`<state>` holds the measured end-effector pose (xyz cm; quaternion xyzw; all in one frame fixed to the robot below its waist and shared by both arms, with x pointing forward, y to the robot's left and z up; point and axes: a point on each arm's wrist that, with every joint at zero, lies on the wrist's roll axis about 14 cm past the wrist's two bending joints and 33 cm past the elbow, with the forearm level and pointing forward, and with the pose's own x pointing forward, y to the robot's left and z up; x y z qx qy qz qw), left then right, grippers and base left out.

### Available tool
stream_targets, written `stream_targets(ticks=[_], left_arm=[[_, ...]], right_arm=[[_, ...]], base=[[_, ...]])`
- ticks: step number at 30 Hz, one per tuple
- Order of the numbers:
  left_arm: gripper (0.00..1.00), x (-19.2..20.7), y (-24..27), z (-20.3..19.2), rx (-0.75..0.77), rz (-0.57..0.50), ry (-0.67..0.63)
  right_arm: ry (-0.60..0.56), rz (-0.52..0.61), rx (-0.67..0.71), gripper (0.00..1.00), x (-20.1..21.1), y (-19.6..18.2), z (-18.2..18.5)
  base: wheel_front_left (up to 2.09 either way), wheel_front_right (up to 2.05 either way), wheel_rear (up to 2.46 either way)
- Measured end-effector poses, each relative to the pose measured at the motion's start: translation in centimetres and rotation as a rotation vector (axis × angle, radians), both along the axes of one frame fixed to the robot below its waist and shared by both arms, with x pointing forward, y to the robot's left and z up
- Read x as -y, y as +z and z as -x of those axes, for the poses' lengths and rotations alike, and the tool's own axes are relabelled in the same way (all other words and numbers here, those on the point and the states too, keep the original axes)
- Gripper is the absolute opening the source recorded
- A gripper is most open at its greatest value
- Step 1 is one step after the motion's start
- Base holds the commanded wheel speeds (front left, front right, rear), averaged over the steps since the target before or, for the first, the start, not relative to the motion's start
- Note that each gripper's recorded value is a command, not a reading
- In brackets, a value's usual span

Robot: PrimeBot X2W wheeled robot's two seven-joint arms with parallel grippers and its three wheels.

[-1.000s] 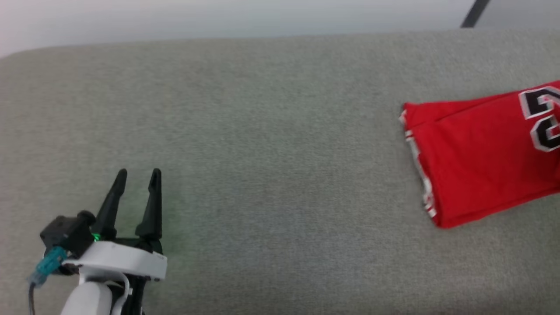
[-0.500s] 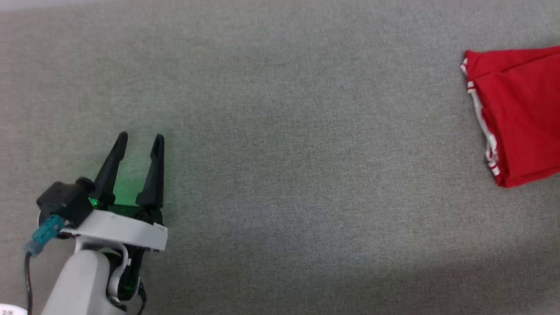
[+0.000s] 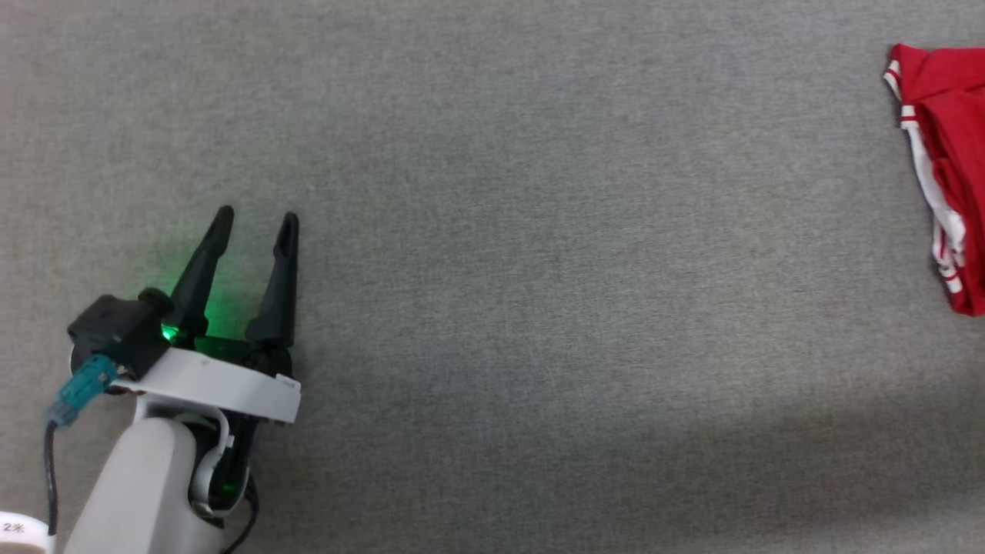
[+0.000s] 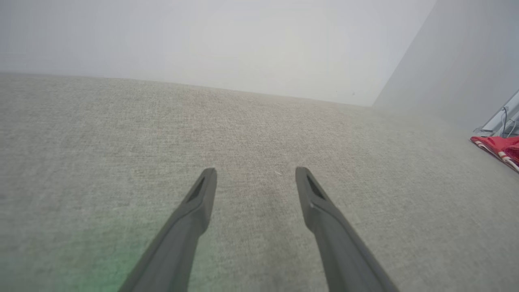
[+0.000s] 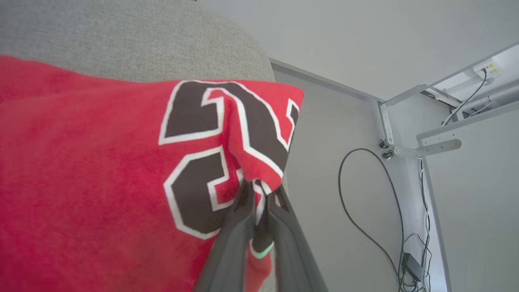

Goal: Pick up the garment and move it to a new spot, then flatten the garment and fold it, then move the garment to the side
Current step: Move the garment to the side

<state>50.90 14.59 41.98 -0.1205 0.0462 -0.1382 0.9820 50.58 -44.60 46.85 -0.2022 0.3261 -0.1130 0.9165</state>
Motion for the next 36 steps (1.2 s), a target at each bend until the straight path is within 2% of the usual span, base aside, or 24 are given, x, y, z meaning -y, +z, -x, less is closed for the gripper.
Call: stream_targets(ticks=[11,12,13,15,17,18,19,21,36], left_arm=[[1.0,-1.5,0.0,0.5,-0.009,-0.014,0.034],[1.0,-1.7,0.1,0.5,-0.006,-0.015,0.039],[1.0,-1.8,0.3,0.6,-0.004,-0.016,0.042],[1.0,-2.0,0.6,0.7,0.001,-0.018,0.046],[1.0,-2.3,0.9,0.9,0.006,-0.02,0.053],[1.0,-2.3,1.1,1.0,0.009,-0.021,0.054],[1.0,-2.4,1.4,1.1,0.013,-0.02,0.056],[1.0,-2.5,1.8,1.2,0.021,-0.021,0.06],[1.0,-3.5,5.7,4.2,0.084,-0.021,0.094]], right_arm=[[-0.029,-0.023,-0.024,0.02,-0.5,-2.5,-0.9],[-0.034,-0.027,-0.023,0.09,-0.5,-2.5,-0.9],[-0.04,-0.029,-0.025,0.31,-0.5,-2.6,-0.8],[-0.046,-0.032,-0.024,0.44,-0.5,-2.5,-0.6],[-0.046,-0.03,-0.02,0.6,-0.5,-2.2,-0.6],[-0.046,-0.031,-0.014,0.71,-0.6,-2.0,-0.6],[-0.046,-0.029,-0.009,0.77,-0.6,-1.7,-0.5],[-0.046,-0.03,0.006,1.0,-0.6,-1.1,-0.5],[0.068,-0.063,0.216,1.0,-4.5,4.3,0.3]], base=[[0.0,0.0,0.0],[0.0,0.0,0.0],[0.0,0.0,0.0],[0.0,0.0,0.0],[0.0,0.0,0.0],[0.0,0.0,0.0],[0.0,0.0,0.0],[0.0,0.0,0.0],[0.0,0.0,0.0]])
